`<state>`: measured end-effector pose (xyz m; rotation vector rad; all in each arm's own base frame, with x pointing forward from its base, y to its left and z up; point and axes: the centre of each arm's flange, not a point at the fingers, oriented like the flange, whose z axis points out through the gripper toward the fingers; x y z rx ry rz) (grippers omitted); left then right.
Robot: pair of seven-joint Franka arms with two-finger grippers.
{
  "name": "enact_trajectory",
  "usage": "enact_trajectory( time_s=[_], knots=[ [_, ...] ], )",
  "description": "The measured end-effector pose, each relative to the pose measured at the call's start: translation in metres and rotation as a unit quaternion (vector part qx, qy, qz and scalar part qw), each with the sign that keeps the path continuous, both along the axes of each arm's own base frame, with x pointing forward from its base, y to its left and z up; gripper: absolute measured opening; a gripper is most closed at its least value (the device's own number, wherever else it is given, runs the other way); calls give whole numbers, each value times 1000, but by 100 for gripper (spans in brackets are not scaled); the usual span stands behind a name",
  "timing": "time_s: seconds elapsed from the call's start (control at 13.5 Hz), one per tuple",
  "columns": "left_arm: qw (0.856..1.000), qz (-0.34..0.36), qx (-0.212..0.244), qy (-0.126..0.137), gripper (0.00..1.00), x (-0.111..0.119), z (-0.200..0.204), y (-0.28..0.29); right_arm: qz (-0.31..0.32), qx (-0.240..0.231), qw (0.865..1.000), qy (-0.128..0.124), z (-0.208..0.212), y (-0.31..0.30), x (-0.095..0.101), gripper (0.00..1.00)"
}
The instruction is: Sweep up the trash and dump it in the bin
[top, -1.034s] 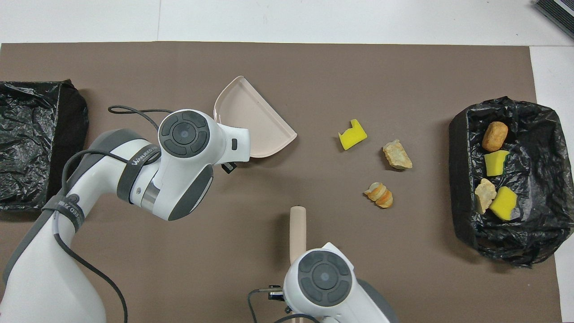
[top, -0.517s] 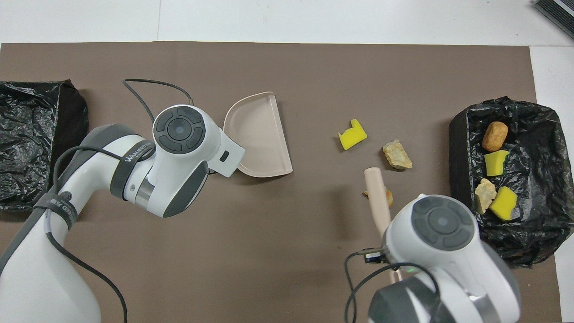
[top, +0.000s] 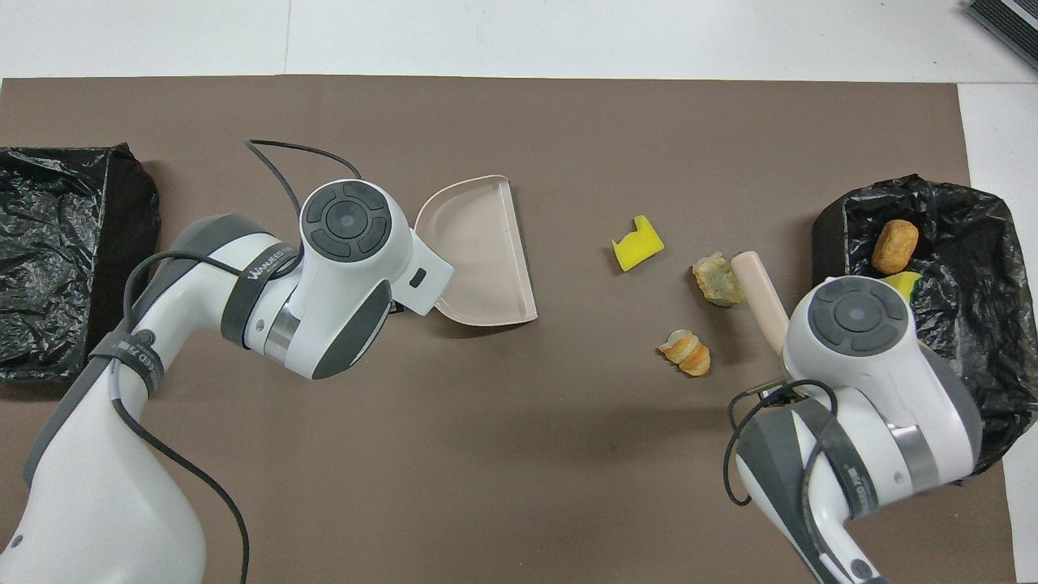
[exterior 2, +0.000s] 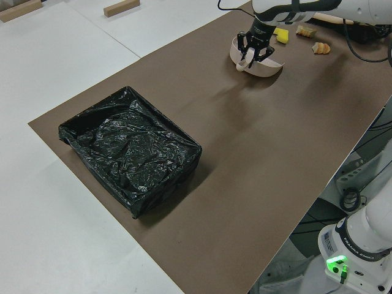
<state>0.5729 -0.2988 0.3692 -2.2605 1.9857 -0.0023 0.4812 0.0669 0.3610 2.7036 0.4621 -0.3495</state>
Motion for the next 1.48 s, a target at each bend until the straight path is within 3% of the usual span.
enact_trajectory(
  time_s=[0.22, 0.44, 0.96, 1.18, 1.48],
  knots=[
    [1000, -5, 3, 13, 33, -6, -5, -8, 0, 18, 1000, -5, -33, 10, 17, 26],
    [1000, -16, 7, 22, 33, -17, -11, -20, -43, 78, 996, -5, -42, 50, 36, 26],
    [999, -17, 17, 38, 33, -38, -22, -18, -94, 187, 978, 17, -40, 148, 23, 26],
    [999, -19, 20, 36, 33, -38, -21, -18, -143, 284, 947, 53, -37, 172, 17, 26],
    [999, -23, 30, 34, 33, -38, -19, -15, -182, 353, 914, 79, -27, 208, 6, 26]
  ],
)
